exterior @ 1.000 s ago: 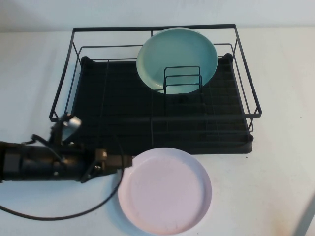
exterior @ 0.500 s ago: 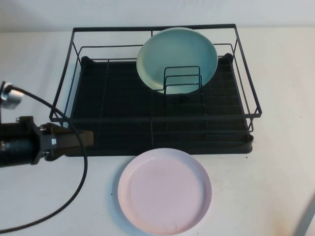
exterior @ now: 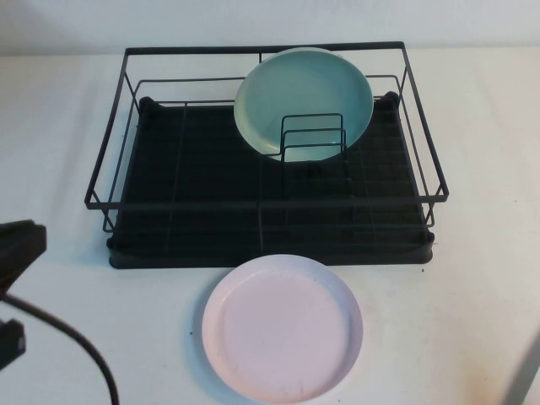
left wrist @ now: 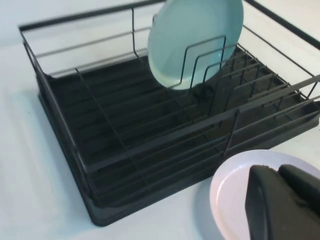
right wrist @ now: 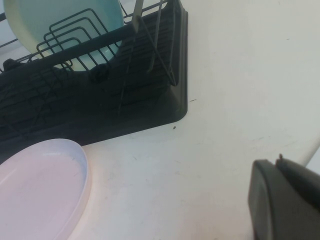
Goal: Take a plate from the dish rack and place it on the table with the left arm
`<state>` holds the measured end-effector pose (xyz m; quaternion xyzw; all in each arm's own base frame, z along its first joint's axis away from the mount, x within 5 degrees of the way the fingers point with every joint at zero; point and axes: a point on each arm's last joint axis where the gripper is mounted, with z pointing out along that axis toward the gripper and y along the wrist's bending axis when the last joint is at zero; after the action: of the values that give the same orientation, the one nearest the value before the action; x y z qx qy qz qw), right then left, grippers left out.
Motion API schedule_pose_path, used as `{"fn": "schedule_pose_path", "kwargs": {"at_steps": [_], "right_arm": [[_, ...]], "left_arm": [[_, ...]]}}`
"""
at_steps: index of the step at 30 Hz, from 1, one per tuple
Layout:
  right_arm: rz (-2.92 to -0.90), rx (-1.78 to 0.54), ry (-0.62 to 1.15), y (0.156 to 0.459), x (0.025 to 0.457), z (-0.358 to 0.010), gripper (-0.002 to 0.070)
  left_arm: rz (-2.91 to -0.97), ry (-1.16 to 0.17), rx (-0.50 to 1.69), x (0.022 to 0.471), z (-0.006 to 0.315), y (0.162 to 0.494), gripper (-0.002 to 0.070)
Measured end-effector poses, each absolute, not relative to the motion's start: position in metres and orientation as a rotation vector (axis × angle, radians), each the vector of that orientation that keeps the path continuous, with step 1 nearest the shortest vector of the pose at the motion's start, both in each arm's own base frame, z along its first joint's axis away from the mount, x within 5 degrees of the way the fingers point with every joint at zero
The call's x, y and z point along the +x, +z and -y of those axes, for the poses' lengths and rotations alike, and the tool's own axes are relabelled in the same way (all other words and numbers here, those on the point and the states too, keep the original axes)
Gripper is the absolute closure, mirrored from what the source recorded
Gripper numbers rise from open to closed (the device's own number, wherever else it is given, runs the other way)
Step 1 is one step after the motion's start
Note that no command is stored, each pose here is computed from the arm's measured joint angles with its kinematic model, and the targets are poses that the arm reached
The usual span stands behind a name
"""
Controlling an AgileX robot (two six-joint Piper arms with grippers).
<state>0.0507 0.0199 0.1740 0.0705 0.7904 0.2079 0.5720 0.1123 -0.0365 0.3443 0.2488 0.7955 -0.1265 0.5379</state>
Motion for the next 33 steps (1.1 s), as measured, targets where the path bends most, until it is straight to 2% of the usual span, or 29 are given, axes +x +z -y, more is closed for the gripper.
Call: {"fn": "schedule_pose_path", "kwargs": {"at_steps": [5,12,16,20,26,31,33], "right_arm": [[-1.854,0.165,0.488,0.174,0.051,-0.020,0.0694],[-1.854,0.165,0.488,0.174,0.051,-0.020,0.0694],[-1.854,0.165,0.488,0.174,0.051,-0.020,0.0694],[-1.854,0.165,0.488,0.174,0.051,-0.020,0.0694],[-1.854,0.165,0.488,0.174,0.051,-0.020,0.0694],[-1.854,0.165,0.488,0.174,0.051,-0.020,0.0694],[-1.854,0.165,0.488,0.174,0.051,-0.020,0.0694]], "left_arm": [[-1.858,-0.262,0.635,0.075,0.042,0.349,0.0675],[-1.945,-0.373,0.834,0.041,0.055,0.337,0.0675],[-2.019,-0.272,0.845,0.037,0.048,0.330,0.0676],[-2.128,-0.189,0.750,0.035,0.039,0.324,0.0676],[-2.198,-0.219,0.641,0.037,0.036,0.315,0.0676],[-2.094,-0.115,0.482,0.054,0.027,0.306,0.0676],[-2.027,-0.100,0.312,0.061,0.021,0.302,0.0676]]}}
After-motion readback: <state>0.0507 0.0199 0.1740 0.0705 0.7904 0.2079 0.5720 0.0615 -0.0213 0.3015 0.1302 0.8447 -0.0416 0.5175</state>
